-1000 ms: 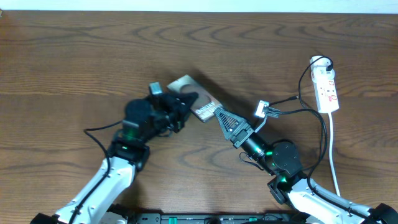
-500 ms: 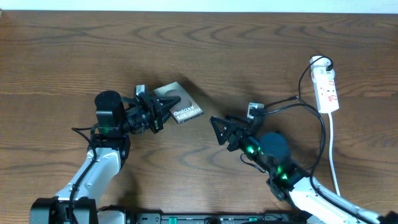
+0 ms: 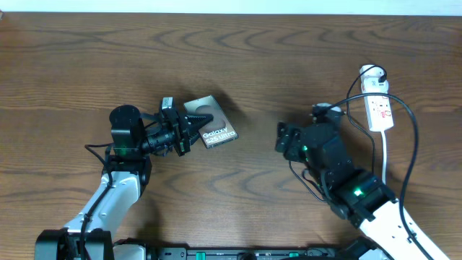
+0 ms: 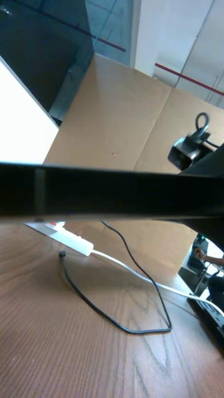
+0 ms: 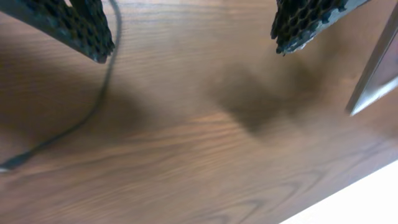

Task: Plug charger to phone and switch on socket
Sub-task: 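Open the right gripper and pull the phone left with the left gripper, then move the right gripper to the black charger cable near the power strip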

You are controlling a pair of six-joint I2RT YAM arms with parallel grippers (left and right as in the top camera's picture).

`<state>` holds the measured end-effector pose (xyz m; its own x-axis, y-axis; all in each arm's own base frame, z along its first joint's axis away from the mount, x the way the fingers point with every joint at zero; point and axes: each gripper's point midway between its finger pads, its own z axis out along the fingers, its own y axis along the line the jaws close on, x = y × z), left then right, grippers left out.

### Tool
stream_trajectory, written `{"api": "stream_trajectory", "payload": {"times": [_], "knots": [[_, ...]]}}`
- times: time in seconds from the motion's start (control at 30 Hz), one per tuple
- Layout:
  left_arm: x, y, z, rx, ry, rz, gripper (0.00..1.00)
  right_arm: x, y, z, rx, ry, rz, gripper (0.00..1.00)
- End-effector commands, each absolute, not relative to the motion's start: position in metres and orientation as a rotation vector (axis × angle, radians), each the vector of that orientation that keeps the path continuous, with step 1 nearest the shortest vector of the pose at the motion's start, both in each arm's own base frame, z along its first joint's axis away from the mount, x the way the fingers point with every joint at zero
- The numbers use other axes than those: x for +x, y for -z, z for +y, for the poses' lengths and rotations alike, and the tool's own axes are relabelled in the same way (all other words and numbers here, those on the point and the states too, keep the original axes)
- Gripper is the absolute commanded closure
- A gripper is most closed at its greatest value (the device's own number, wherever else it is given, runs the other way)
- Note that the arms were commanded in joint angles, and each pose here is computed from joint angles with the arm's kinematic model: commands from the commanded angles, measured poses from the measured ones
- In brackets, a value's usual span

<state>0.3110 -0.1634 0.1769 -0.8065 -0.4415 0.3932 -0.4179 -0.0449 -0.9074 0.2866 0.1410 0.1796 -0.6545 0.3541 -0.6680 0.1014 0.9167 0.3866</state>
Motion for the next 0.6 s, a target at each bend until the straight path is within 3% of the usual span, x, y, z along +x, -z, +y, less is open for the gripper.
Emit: {"api": "stream_trajectory", "payload": {"times": [0.0, 0.07, 0.13, 0.57], "knots": [[0.308, -0.186, -0.164, -0.882, 2.057, 2.163, 0.93, 0.292, -0.176, 0.107, 0.532, -0.301, 2.265, 0.17], [0.307, -0.186, -0.165, -0.879, 2.061, 2.165, 0.93, 0.291, -0.169, 0.097, 0.568, -0.277, 2.292, 0.12], [0.307, -0.186, -0.165, -0.879, 2.061, 2.165, 0.92, 0.29, -0.166, 0.094, 0.577, -0.285, 2.313, 0.01], [0.307, -0.186, -0.165, -0.877, 2.06, 2.164, 0.93, 0.303, -0.173, 0.096, 0.524, -0.279, 2.268, 0.03]]}}
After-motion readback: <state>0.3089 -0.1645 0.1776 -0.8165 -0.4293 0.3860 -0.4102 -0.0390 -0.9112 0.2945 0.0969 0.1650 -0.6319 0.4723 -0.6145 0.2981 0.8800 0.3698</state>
